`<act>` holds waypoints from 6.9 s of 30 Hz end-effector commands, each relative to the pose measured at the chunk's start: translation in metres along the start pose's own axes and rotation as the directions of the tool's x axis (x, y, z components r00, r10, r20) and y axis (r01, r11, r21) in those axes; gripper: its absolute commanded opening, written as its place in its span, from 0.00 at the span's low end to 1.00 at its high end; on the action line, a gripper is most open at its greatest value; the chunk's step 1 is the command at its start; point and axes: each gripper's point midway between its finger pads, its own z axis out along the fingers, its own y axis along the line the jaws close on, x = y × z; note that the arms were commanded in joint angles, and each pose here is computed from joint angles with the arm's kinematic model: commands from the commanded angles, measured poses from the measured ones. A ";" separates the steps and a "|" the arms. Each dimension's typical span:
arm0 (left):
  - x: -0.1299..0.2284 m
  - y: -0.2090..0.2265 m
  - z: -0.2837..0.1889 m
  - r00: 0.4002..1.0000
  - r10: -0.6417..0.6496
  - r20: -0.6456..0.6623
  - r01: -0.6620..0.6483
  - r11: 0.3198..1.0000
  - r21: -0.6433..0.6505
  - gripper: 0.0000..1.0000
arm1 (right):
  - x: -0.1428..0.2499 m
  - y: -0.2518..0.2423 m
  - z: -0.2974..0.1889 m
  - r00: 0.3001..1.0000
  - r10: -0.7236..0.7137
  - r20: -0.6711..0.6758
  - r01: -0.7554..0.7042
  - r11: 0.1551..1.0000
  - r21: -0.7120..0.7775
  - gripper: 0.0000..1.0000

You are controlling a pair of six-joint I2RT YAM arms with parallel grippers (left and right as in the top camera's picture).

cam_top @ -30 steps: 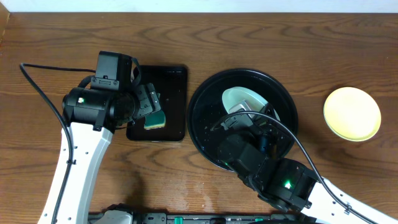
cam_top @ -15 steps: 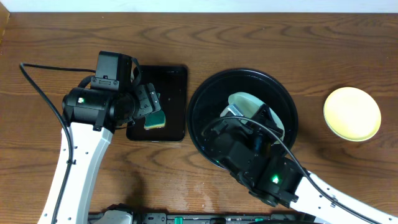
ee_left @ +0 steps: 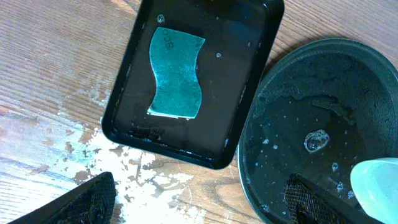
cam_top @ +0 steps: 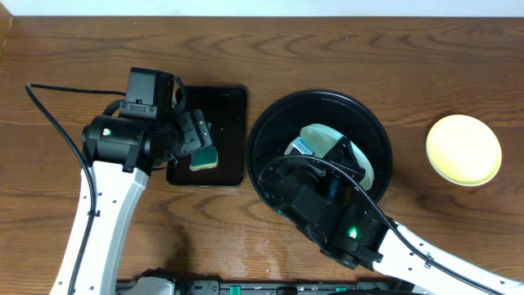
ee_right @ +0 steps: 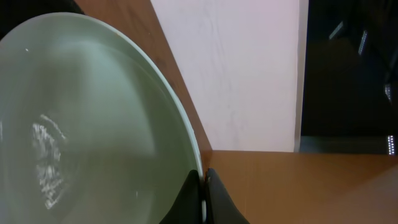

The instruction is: Clean dirty plates on tray and stack at the side

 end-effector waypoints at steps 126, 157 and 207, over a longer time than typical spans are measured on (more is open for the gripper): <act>-0.002 0.001 -0.003 1.000 0.003 0.007 -0.003 1.000 0.000 0.88 | 0.123 0.002 -0.019 0.331 0.938 0.103 -0.791 0.336 -0.512 0.99; -0.002 0.001 -0.003 1.000 0.003 0.008 -0.003 1.000 0.000 0.88 | 0.116 0.050 0.016 0.271 0.926 0.264 -0.746 0.375 -0.550 0.99; 0.032 0.060 0.003 0.369 -0.038 0.929 -0.294 0.943 0.155 0.88 | 0.116 0.050 0.016 0.271 0.926 0.265 -0.746 0.376 -0.550 0.99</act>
